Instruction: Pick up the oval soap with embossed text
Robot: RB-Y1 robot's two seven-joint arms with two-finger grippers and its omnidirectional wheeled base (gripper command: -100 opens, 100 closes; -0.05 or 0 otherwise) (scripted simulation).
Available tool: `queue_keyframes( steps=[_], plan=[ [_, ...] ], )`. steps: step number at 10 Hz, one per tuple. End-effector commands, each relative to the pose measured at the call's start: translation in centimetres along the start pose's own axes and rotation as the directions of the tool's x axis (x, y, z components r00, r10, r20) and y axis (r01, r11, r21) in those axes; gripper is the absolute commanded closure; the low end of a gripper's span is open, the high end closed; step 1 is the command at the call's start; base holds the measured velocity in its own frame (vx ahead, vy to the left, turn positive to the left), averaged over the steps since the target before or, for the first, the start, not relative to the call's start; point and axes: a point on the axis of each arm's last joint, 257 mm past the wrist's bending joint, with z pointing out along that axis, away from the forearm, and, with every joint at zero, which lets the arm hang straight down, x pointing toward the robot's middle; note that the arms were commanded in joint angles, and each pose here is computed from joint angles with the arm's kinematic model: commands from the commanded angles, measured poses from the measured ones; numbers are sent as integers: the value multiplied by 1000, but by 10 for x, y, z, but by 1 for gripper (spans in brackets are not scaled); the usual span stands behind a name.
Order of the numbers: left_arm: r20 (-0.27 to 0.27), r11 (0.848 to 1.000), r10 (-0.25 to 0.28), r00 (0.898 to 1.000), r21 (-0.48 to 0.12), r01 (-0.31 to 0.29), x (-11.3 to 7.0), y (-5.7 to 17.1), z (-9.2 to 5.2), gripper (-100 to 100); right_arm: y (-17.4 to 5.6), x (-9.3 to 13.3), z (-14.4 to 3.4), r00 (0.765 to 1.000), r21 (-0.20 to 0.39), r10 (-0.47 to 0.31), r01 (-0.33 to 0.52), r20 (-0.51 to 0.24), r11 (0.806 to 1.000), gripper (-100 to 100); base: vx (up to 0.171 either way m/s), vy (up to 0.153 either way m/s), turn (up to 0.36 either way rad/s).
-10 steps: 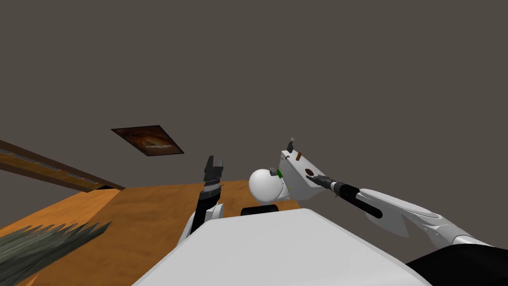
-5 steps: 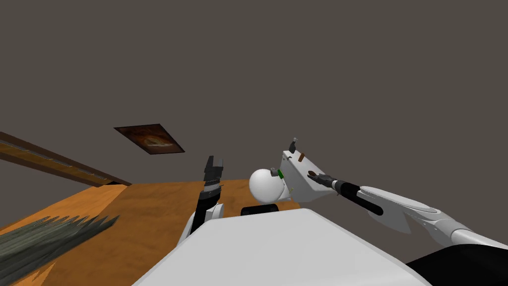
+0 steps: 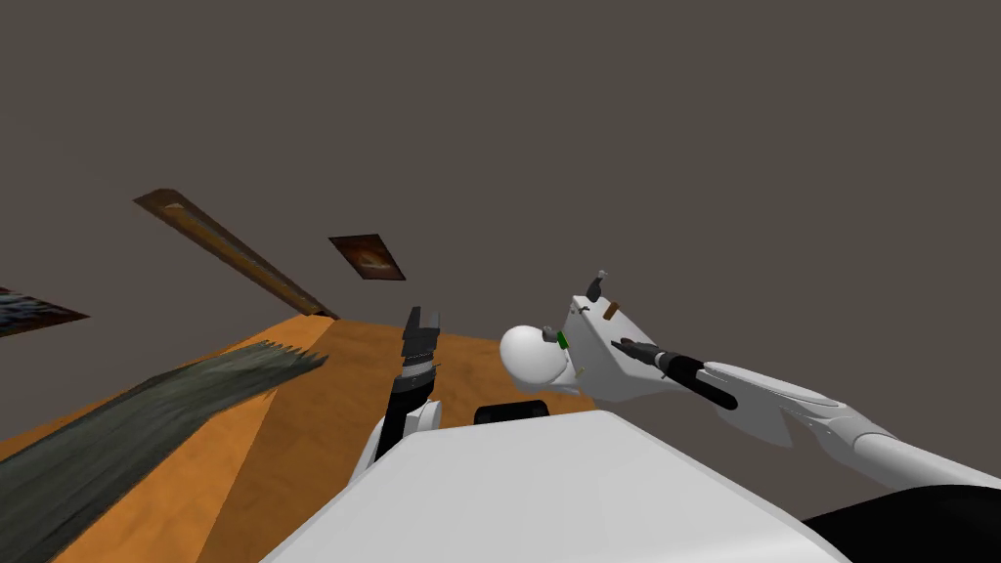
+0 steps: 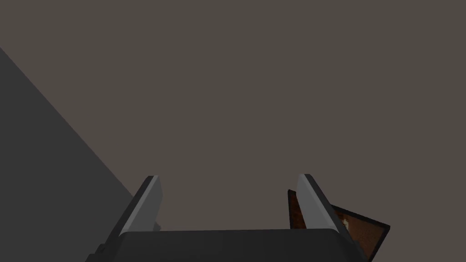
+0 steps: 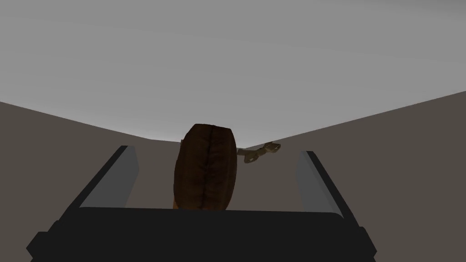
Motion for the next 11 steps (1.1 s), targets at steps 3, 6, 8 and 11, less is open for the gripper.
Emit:
queue_keyframes(
  steps=[3, 6, 8, 11],
  plan=[
    [0, 1000, 0, 1000, 0, 0, 0, 0, 0, 0, -32, -1, 11, 997, 103, 74, -73, -3, 992, -100, -181, -21, 340],
    [0, 1000, 0, 1000, -1, 0, 0, 0, 0, 0, -36, 1, 13, 997, 115, 82, -82, -3, 990, 100, -83, -2, 135],
    [0, 1000, 0, 1000, -1, 0, 0, 0, 0, 0, -36, 1, 13, 997, 117, 82, -81, -2, 990, 100, -3, -2, -2],
    [0, 1000, 0, 1000, -1, 0, 0, 0, 0, 0, -36, 2, 13, 997, 115, 83, -82, -3, 990, 0, 0, 0, 0]
  ],
)
